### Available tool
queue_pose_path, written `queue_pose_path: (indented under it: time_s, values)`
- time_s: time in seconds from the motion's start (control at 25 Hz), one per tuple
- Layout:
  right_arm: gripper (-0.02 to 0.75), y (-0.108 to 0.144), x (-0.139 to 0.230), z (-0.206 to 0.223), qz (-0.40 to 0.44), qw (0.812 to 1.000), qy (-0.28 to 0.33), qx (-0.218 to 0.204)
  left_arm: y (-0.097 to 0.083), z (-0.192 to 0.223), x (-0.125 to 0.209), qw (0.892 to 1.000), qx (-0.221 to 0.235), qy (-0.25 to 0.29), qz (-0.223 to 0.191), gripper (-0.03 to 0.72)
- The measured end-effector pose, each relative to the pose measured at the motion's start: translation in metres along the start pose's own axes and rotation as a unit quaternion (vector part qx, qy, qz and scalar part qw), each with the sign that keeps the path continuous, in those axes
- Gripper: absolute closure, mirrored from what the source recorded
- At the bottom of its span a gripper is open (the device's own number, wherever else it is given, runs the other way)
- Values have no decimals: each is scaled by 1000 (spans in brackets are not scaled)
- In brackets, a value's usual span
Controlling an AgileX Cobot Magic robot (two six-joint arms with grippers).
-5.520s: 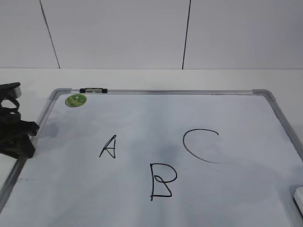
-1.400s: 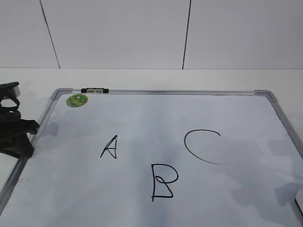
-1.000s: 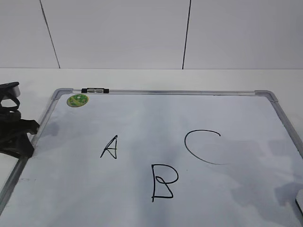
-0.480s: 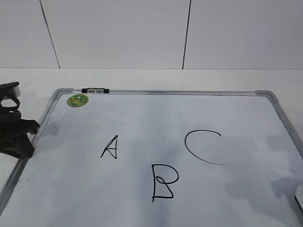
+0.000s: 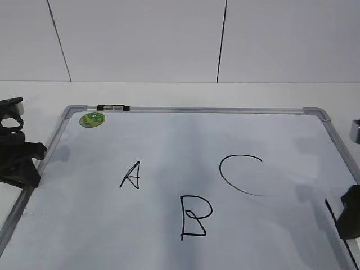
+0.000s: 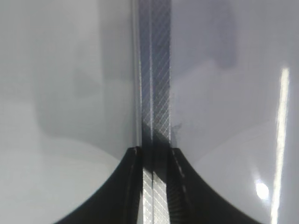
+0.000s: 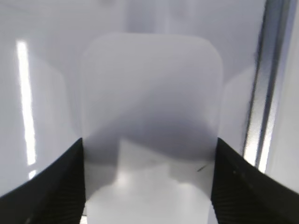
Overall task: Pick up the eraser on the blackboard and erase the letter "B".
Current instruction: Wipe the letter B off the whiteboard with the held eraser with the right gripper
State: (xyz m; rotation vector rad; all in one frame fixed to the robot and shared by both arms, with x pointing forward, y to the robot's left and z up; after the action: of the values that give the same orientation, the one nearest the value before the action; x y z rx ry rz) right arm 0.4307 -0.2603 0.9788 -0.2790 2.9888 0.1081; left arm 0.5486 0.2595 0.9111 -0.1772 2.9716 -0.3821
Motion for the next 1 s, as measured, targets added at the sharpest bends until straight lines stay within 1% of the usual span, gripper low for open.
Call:
queue_pose_path:
  time_s: [0.28, 0.4, 0.6, 0.8, 1.0]
  values:
    - [196, 35, -29, -13, -59, 998, -17, -27, 0, 0, 0, 1000, 0, 0, 0, 579]
    - [196, 51, -43, -13, -85, 996, -11, -35, 0, 0, 0, 1000, 0, 0, 0, 579]
    - [196, 88, -65, -12, -137, 989, -12, -47, 0, 0, 0, 1000, 0, 0, 0, 579]
    - [196, 123, -77, 1, -183, 982, 13, -50, 0, 0, 0, 1000, 0, 0, 0, 579]
    - [196, 154, -90, 14, -218, 975, 23, -39, 0, 0, 0, 1000, 0, 0, 0, 579]
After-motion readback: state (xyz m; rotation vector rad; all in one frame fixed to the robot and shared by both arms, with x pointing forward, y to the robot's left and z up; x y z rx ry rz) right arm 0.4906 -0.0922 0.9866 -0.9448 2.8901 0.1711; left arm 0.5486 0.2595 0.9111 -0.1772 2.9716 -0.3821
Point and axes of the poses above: a point on each arm's last joint axis where the gripper is mounted, z pointing out along that axis toward the gripper, y along the wrist's bending axis when the last joint is at zero, x = y × z, the point moved 1 cm from there along z, pointing out along that axis toward the gripper, and after that the axes turned 7 degrees about -z, right-handed, at the moved point
